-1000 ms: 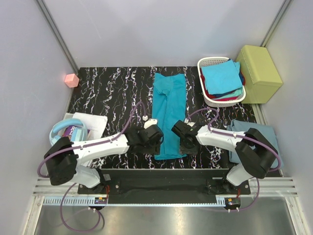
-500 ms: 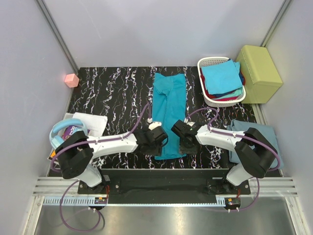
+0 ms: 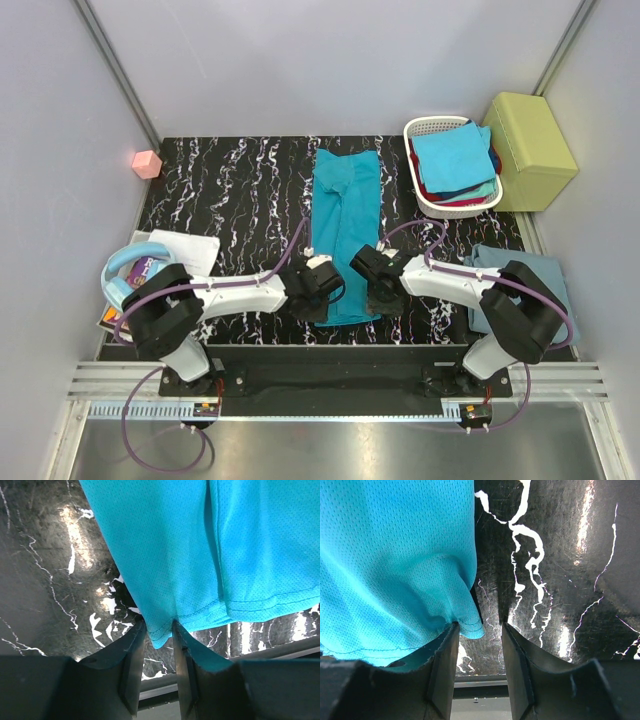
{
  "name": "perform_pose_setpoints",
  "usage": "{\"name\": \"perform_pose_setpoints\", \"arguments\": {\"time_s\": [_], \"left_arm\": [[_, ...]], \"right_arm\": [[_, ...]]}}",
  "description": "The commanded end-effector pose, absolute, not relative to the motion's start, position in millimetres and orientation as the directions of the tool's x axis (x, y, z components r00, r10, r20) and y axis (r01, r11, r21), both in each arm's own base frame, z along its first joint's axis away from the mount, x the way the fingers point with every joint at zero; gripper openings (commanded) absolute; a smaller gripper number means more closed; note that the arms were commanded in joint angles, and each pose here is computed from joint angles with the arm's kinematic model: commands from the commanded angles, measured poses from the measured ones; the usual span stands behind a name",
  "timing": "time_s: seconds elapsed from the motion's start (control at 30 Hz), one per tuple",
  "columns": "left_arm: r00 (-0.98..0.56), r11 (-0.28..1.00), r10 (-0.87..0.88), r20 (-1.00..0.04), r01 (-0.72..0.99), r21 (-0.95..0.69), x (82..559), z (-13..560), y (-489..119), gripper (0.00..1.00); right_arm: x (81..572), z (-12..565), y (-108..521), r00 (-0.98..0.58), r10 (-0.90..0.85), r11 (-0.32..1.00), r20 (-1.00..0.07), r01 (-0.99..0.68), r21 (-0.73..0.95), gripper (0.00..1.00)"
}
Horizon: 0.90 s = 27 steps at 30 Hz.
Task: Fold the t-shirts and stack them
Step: Grab the bottom of the folded rectangular tshirt with both arms
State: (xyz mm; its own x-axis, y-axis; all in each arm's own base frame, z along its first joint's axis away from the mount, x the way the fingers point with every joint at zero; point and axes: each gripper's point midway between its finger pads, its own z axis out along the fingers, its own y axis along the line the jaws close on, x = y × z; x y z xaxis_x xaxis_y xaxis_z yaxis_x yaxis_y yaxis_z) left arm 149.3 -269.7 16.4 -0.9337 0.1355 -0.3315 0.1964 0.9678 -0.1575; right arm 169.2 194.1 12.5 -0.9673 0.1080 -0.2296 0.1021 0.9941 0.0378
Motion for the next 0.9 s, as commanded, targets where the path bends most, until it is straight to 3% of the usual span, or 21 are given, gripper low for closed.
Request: {"name": "perform_pose_setpoints", "arguments": {"time_s": [0.0,0.2,0.47,0.63,0.77,0.87], "left_arm": [[-0.948,0.965,0.118,-0.297,0.181,-0.192,141,10,-273,0.34],[-0.951,0.966,0.11,-0.288,0.171,-0.193,138,8,-270,0.33],[-0.95,0.965,0.107,-0.293,0.17,-0.199,138,11,-271,0.24],[-0.943,0.965,0.102,-0.316,0.171,-0.2,142,21,-271,0.16],[-0.939,0.965,0.105,-0.327,0.176,-0.196,144,30,-270,0.0],[-0.938,0.964,0.106,-0.331,0.178,-0.196,143,37,-269,0.0]], "right_arm": [[174,10,190,-0.963,0.103,0.994,-0.248,0.105,0.006,0.47],[173,7,189,-0.965,0.1,0.995,-0.241,0.101,0.006,0.4],[171,7,188,-0.965,0.105,0.994,-0.241,0.105,0.01,0.1],[171,14,186,-0.961,0.112,0.994,-0.252,0.112,0.015,0.02],[168,20,185,-0.961,0.115,0.993,-0.25,0.113,0.02,0.0],[166,31,185,-0.959,0.123,0.992,-0.254,0.116,0.041,0.0]]}}
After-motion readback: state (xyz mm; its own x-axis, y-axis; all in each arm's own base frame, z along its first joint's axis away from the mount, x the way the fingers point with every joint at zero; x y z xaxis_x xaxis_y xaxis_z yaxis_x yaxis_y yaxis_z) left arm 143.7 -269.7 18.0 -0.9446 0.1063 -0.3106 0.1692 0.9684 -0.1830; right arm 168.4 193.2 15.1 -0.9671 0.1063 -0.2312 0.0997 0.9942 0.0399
